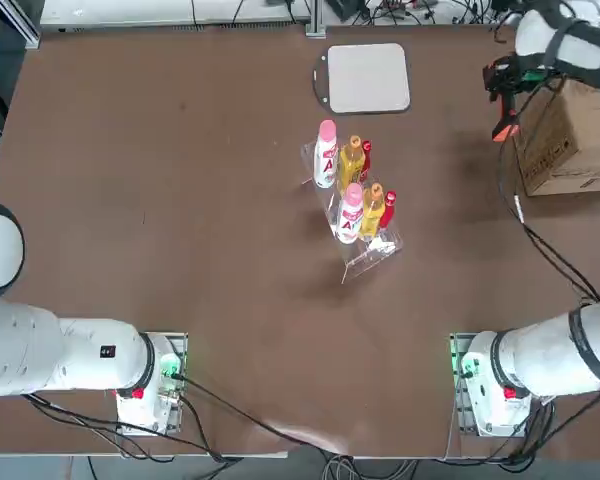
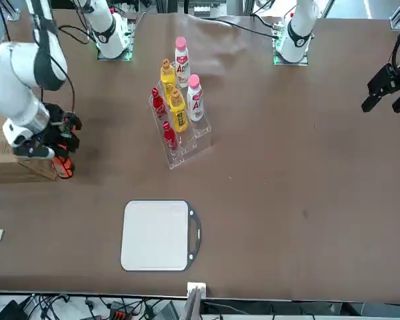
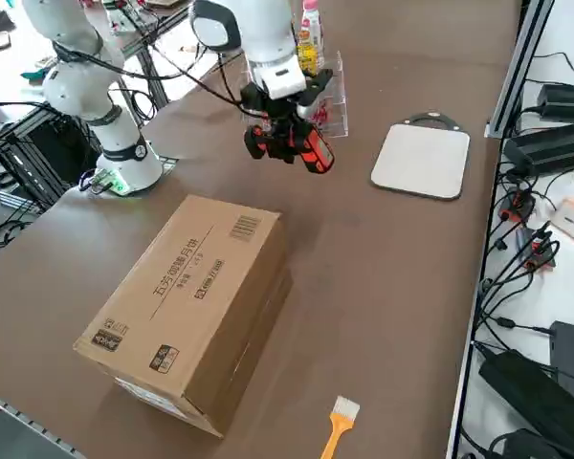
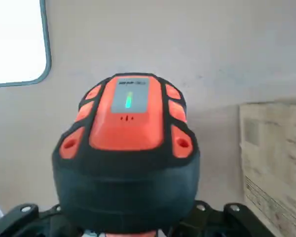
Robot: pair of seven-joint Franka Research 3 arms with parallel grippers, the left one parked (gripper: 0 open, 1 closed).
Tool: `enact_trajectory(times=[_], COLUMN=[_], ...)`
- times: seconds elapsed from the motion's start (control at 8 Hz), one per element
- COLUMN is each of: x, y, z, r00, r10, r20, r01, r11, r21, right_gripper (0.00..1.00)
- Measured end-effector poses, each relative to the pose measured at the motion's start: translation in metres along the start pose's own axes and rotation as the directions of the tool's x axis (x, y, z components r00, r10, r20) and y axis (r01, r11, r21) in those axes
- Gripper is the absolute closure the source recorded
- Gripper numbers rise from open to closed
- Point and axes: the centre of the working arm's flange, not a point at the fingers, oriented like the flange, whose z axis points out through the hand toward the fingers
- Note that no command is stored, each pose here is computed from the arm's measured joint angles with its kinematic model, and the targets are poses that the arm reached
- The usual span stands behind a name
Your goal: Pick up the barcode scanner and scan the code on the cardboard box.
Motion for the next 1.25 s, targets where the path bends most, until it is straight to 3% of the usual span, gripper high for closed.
enact_trajectory(times=[0.62,1.0,1.25], x=[-0.043,-0.063,-0.058], y=[0.113,0.176,0.188], z=[-0.08,-0.092,-0.088], r00=[0.997,0.998,0.997], r10=[0.005,0.015,0.023], r20=[0.074,0.068,0.074], r01=[-0.008,-0.018,-0.027], r11=[0.999,0.998,0.999], r21=[0.046,0.052,0.041], right_gripper=[0.64,0.64,0.64])
